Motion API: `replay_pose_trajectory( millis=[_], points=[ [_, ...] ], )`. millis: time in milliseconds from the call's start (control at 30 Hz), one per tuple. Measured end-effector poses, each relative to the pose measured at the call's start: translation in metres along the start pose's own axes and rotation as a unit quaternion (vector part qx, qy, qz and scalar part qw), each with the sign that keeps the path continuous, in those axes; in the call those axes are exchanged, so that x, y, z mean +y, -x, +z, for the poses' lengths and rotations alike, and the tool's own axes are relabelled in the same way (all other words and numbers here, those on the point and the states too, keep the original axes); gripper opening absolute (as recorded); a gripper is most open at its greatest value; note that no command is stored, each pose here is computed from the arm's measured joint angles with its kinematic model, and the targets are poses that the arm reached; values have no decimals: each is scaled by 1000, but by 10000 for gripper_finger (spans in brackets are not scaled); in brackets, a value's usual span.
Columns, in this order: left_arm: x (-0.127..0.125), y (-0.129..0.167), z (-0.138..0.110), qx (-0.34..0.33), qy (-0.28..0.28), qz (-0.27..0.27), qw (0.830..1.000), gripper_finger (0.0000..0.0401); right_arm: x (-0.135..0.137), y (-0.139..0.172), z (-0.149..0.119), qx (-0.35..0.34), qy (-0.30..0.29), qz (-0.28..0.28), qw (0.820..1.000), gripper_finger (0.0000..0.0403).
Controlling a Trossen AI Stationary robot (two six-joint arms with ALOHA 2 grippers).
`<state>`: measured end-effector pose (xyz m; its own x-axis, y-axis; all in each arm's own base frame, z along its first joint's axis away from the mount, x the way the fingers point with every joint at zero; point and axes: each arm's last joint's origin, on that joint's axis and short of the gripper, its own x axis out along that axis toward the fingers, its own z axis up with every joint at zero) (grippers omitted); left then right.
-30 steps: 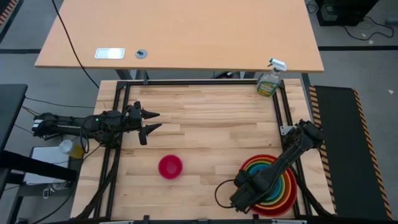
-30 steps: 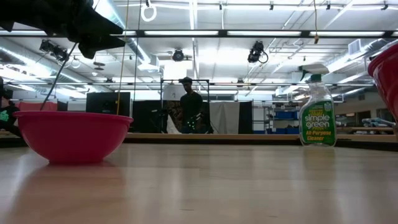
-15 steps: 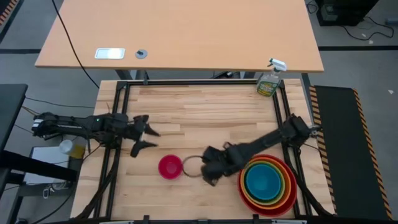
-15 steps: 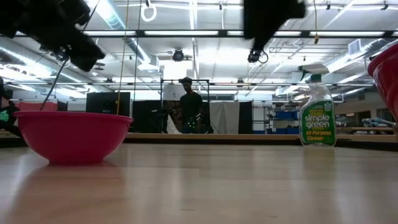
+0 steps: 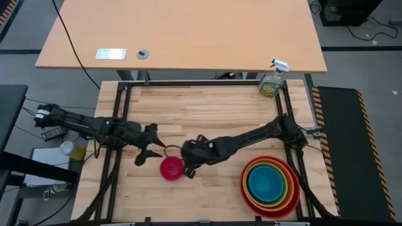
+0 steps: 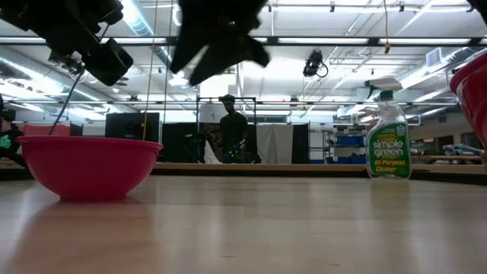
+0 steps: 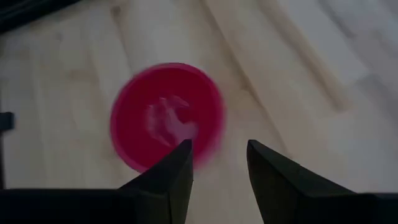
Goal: Nest bowls inside each other
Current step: Stack the red bowl on top of the blue bowl
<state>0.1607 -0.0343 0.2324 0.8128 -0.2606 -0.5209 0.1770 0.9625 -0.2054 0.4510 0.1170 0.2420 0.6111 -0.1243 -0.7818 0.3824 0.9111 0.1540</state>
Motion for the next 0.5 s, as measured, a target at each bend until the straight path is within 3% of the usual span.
replay_pose_trajectory(
  millis=[100,300,500],
  points=[
    [-2,-2,2,20,12,24,999,231,5,-21,-4,-7,3,9,1000,158],
    [-3,-5,0,26,10,42,999,231,6,-65,-25,-20,12,-55,998,158],
    [-3,-4,-1,27,10,43,999,231,9,-84,-32,-21,8,-39,999,165]
  ],
)
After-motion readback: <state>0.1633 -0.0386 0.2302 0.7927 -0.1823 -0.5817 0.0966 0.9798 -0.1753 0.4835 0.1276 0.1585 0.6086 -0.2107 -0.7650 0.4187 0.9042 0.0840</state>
